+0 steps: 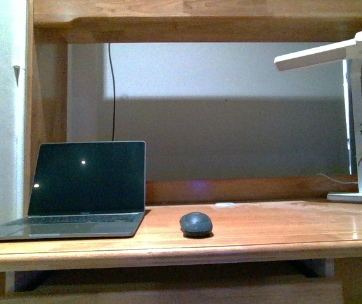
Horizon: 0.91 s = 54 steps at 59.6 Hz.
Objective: Place mouse
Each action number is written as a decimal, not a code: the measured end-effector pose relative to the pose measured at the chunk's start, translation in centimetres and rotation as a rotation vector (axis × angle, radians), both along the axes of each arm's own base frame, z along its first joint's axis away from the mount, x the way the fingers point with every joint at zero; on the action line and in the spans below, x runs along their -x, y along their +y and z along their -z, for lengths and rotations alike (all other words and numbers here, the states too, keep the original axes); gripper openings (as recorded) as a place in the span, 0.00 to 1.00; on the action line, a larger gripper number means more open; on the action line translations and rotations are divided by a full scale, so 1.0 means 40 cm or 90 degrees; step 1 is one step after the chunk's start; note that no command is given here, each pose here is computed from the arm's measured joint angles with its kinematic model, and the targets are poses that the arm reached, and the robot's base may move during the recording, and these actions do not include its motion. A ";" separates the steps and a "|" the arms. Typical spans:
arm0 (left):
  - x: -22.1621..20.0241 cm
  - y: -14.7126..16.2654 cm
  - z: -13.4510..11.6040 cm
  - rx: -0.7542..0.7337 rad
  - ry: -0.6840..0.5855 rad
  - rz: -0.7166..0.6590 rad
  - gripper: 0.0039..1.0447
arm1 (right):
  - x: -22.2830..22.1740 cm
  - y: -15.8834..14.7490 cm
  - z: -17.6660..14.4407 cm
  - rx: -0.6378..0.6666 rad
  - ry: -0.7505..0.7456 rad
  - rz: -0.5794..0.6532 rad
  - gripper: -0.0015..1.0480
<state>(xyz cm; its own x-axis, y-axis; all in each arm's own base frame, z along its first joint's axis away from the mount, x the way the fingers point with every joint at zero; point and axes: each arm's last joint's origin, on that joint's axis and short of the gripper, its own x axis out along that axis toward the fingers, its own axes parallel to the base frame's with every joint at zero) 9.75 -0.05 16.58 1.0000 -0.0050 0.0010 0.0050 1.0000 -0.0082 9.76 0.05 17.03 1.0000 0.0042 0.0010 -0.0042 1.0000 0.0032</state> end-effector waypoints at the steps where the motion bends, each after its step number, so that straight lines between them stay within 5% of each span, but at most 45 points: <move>1: 0.000 0.000 0.000 0.000 0.000 0.000 0.93 | 0.000 0.000 0.003 0.000 0.001 0.000 0.03; 28: 0.000 0.000 0.000 0.000 0.000 0.000 0.93 | 0.001 0.000 0.006 0.000 -0.004 0.000 0.03; 54: 0.000 0.000 0.000 0.000 0.000 0.000 0.93 | 0.001 0.000 0.006 0.000 -0.004 0.000 0.71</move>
<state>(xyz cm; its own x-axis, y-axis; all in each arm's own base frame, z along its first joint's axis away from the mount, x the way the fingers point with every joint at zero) 9.75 -0.05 16.58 1.0000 -0.0053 0.0010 0.0053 1.0000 -0.0082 9.72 0.03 16.80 1.0000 0.0034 0.0067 -0.0034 1.0000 0.0025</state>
